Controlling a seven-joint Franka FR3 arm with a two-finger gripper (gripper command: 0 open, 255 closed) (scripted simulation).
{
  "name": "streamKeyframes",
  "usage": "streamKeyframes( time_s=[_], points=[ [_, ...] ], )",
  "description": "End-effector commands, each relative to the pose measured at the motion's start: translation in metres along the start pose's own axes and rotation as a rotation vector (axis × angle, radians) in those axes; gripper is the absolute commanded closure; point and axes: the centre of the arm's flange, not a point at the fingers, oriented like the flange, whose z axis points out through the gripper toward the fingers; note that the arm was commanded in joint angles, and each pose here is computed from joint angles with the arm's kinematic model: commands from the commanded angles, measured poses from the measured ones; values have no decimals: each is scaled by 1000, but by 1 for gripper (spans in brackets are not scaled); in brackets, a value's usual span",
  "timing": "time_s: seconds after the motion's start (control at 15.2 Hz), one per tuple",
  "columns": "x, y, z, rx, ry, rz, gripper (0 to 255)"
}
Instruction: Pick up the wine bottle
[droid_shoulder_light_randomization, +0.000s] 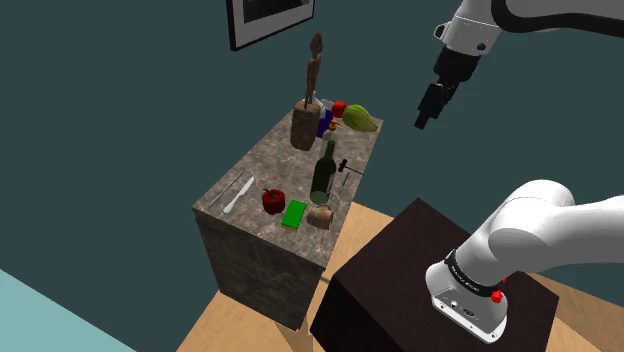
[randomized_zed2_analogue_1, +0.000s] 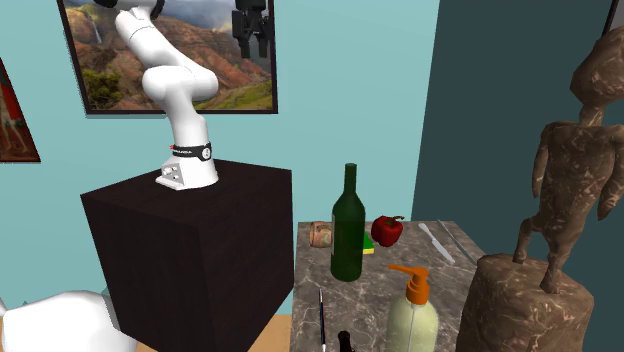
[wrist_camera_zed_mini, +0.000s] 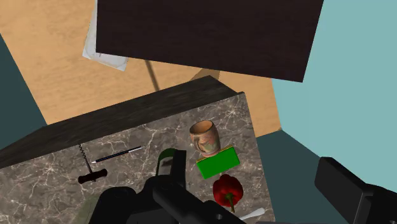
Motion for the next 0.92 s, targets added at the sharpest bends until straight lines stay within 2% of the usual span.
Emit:
streamKeyframes(
  time_s=[0.0,0.86],
  points=[
    [0,0,0,0,0,0,0],
    [123,32,110,-15,31,-13,0]
  ],
)
